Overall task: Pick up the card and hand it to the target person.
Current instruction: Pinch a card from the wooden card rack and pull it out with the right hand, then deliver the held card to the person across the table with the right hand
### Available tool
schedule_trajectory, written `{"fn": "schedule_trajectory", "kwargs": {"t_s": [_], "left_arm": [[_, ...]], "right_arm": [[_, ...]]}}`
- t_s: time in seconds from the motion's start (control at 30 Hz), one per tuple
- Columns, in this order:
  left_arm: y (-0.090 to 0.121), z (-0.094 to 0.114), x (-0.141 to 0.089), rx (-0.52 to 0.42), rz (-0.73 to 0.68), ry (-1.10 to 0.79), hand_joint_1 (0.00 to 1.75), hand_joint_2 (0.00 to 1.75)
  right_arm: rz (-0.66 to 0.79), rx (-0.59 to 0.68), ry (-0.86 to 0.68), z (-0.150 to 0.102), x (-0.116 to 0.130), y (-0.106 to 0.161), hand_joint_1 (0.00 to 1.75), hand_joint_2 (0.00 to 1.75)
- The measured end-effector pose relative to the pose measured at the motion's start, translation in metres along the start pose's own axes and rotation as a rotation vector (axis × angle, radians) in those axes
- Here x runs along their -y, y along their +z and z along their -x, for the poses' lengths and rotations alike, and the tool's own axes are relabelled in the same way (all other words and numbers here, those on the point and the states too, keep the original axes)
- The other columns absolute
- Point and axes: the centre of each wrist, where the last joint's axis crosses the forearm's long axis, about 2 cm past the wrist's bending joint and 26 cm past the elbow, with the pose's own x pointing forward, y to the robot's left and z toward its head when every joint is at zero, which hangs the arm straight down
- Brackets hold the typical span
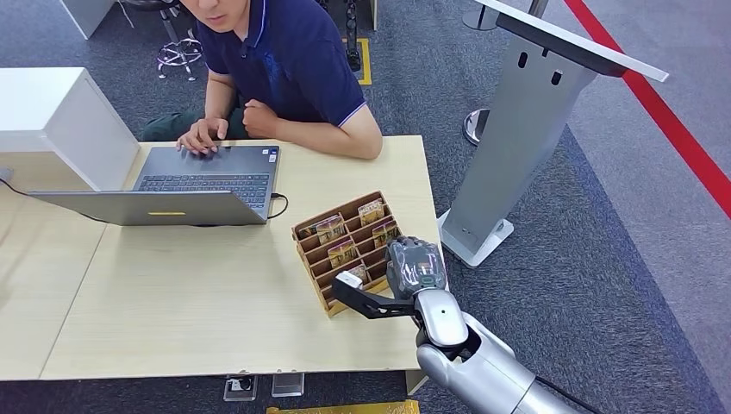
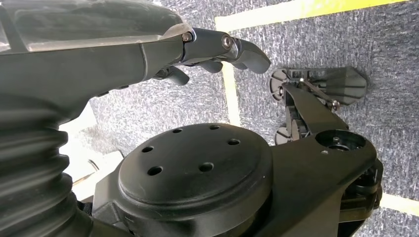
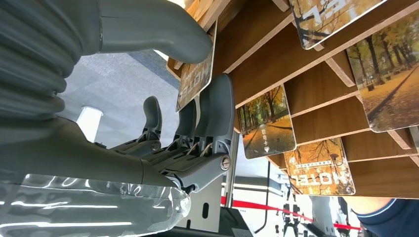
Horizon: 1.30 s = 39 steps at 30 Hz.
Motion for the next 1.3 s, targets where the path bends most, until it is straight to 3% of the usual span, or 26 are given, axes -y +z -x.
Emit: {"fn": "schedule_trajectory", "kwargs": {"t_s": [0.87,1.03,1.3], "left_arm": [[0.000,0.000,0.000,0.020,-0.008,-0.002,0.00,1.75],[0.000,0.000,0.000,0.018,-0.005,-0.002,0.00,1.75],[0.000,-0.002,0.000,0.019,-0.003,-0.009,0.00,1.75]], "right_arm": [[0.045,0.027,0.005,-0.004,0.005,0.000,1.71,1.75],[0.105,0.048,0.005,-0.010,0.023,-0.006,1.71,1.75],[0.247,0.094,0.015,-0.019,0.074,-0.027,1.71,1.75]]}}
